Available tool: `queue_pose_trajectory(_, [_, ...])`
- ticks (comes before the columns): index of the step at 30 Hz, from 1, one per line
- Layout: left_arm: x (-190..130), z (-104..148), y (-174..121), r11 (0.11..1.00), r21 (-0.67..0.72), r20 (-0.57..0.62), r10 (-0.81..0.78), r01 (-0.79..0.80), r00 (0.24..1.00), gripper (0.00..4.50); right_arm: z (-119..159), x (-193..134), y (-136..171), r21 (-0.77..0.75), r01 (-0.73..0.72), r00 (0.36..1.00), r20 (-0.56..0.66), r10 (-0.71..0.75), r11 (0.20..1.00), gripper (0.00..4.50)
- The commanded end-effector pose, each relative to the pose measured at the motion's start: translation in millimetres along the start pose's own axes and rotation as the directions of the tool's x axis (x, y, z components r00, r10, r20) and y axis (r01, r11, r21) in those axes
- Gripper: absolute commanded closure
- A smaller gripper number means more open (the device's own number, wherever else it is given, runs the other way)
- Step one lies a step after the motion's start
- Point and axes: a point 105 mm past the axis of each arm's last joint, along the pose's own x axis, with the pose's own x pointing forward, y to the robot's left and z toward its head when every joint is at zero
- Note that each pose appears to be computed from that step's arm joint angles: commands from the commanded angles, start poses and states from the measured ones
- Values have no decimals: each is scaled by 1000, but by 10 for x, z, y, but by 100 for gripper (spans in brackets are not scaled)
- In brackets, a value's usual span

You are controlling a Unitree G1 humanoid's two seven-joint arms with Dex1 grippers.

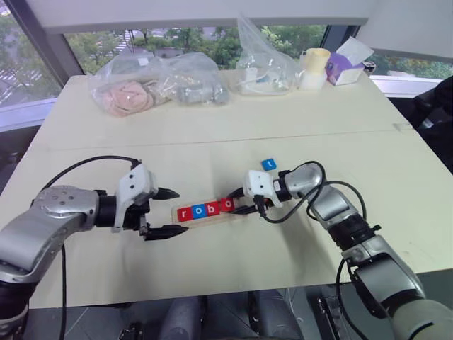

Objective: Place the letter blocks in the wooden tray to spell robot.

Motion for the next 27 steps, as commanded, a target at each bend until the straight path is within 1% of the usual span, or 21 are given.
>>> queue_pose_trajectory(1, [-12, 95, -12, 1000, 29, 24, 7, -7, 1000, 0, 114, -11, -68, -63, 20, 1000, 23, -19, 998, 85])
queue_pose_trajectory(2, [-12, 94, -11, 1000, 29, 24, 7, -8, 1000, 0, 121, -14, -76, -74, 26, 999, 25, -24, 997, 32])
queue_pose_trajectory(3, [-16, 89, -6, 1000, 28, 23, 9, -10, 1000, 0, 131, -24, -100, -89, 42, 999, 27, -40, 995, 5])
queue_pose_trajectory(6, [-24, 72, 13, 1000, 27, 19, 14, -14, 1000, 0, 204, -91, -224, -109, 109, 993, 51, -104, 988, 5])
queue_pose_trajectory(9, [-18, 79, 7, 1000, 27, 22, 15, -15, 1000, 0, 259, -243, -367, -118, 196, 980, 68, -189, 973, 5])
queue_pose_trajectory(11, [-15, 96, 0, 1000, 20, 34, 13, -14, 999, 0, 214, -365, -389, -116, 249, 968, 54, -244, 962, 5])
queue_pose_trajectory(13, [-12, 103, 2, 1000, 17, 40, 12, -13, 999, 0, 117, -407, -361, -144, 280, 960, 21, -280, 949, 5])
queue_pose_trajectory(20, [9, 125, 29, 1000, 19, 47, 10, -10, 999, 0, 17, -333, -300, -148, 295, 955, 7, -297, 944, 5])
queue_pose_trajectory(27, [34, 137, 25, 1000, 16, 56, 8, -9, 998, 0, 11, -224, -259, -163, 279, 959, 7, -282, 946, 5])
